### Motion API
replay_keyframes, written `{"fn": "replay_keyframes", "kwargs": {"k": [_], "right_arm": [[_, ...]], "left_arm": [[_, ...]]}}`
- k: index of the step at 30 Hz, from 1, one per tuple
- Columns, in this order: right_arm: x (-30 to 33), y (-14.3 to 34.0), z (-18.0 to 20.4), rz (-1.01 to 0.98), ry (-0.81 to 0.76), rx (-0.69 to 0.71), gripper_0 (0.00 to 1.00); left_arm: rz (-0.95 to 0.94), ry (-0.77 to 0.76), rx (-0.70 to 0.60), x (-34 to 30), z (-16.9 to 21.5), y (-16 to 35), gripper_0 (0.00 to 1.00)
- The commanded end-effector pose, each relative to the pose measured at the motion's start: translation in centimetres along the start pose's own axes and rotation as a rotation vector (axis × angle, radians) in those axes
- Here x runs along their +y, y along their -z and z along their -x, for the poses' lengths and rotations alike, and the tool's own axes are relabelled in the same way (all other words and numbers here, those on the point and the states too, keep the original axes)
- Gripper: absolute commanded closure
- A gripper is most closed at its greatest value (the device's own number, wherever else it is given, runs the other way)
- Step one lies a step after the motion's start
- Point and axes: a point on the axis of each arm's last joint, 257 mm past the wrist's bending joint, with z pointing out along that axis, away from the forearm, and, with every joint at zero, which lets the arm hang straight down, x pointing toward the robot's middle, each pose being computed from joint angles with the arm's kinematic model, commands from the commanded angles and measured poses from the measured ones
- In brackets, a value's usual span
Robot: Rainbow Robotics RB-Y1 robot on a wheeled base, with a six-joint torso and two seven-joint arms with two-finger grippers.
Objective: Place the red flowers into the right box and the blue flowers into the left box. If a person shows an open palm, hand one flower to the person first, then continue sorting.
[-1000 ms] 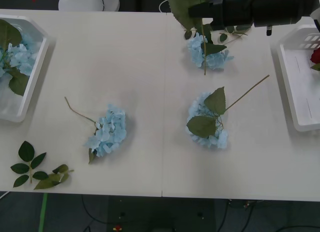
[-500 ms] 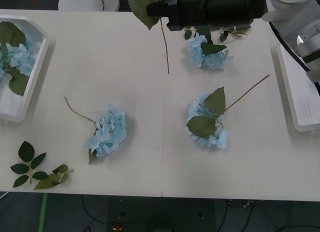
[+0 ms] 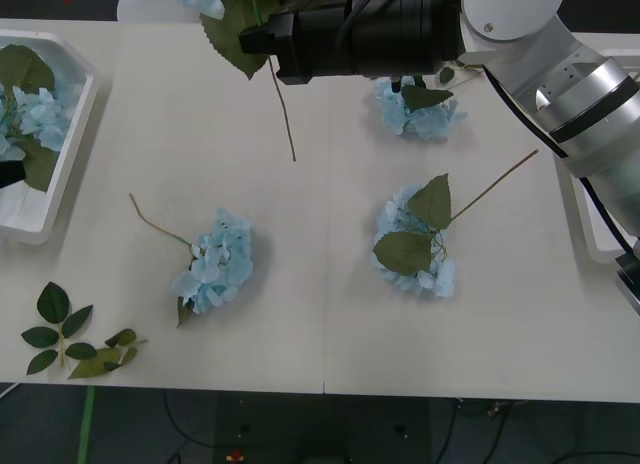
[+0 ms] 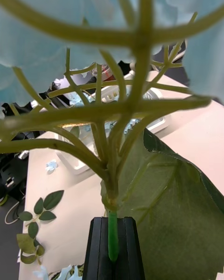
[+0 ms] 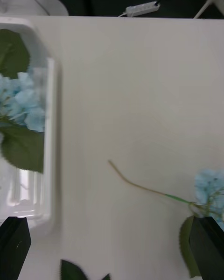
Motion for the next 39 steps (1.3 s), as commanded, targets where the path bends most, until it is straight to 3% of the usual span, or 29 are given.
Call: {"fn": "replay_keyframes", "kwargs": {"k": [1, 14, 24, 39], "right_arm": [[2.4, -0.9, 3.6, 0.034, 0.042, -0.04, 1.0], [2.1, -0.8, 3.4, 0.025, 0.041, -0.033, 1.0], [1.7, -0.9, 2.9, 0.015, 0.047, -0.019, 1.0], [1.6, -0.9, 2.8, 0.013, 0.038, -0.011, 1.0]], "left_arm": [[-0.12, 0.144, -0.084, -6.6, -2.6, -2.2, 0.0], [-0.4, 0.291, -0.177, -18.9, -1.4, -5.4, 0.0], [-0.496, 0.209, -0.225, -24.8, 1.5, -7.3, 0.0], [-0.517, 0.138, -0.257, -30.9, 2.8, -13.3, 0.0]]}}
